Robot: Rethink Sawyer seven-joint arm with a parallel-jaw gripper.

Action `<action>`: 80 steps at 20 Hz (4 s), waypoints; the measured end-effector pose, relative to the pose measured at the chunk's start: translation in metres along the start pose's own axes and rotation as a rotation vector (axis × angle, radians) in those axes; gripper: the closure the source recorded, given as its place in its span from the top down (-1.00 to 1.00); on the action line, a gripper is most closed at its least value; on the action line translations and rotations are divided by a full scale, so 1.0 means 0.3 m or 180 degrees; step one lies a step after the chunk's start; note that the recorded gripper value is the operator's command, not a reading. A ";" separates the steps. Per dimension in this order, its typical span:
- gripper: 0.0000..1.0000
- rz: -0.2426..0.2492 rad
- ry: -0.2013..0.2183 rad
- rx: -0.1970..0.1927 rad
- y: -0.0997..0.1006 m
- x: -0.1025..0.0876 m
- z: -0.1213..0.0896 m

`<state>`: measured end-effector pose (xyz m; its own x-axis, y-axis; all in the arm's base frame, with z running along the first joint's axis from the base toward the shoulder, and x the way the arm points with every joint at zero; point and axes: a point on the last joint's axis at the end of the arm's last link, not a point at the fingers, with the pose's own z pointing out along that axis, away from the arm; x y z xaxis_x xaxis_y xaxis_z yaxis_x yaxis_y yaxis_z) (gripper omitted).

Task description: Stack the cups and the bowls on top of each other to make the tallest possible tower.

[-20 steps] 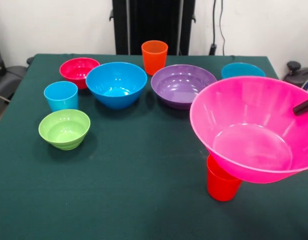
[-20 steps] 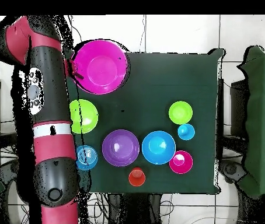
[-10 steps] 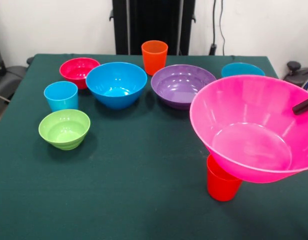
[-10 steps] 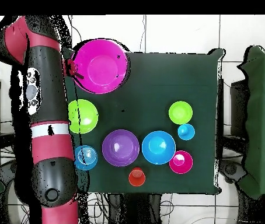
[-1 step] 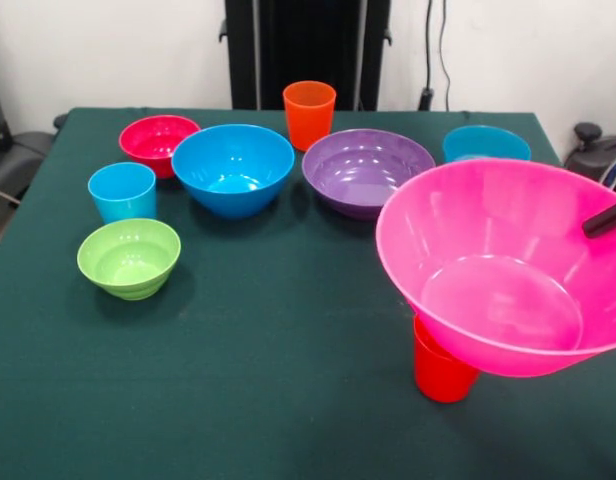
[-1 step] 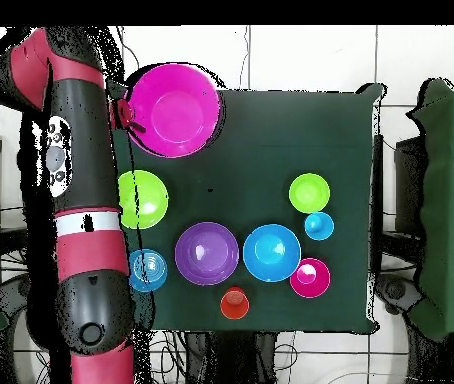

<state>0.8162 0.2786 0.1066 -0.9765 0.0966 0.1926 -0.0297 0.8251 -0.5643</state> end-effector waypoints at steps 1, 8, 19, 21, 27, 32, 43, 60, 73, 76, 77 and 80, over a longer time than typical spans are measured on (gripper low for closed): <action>-1.00 0.0004 -0.0015 0.0007 -0.002 -0.003 0.003; -1.00 0.0032 -0.0041 0.0032 -0.016 -0.009 0.023; -1.00 0.0131 0.0006 0.0039 -0.070 -0.006 0.026; -1.00 0.0144 0.0006 0.0034 -0.079 -0.007 0.023; -1.00 0.0190 0.0028 0.0005 -0.106 0.001 0.006; -1.00 0.0198 0.0042 -0.0009 -0.107 0.003 0.007; -1.00 0.0163 0.0119 -0.0055 -0.076 0.003 0.056; -1.00 0.0068 0.0268 -0.0102 0.009 0.012 0.163; -1.00 0.0063 0.0274 -0.0118 0.016 0.013 0.160; 1.00 0.0064 0.0272 -0.0112 0.015 0.013 0.159; 1.00 0.0064 0.0270 -0.0110 0.015 0.013 0.159; 1.00 0.0063 0.0262 -0.0097 0.015 0.013 0.156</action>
<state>0.8024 0.2568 0.0673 -0.9560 0.1574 0.2477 -0.0029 0.8390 -0.5441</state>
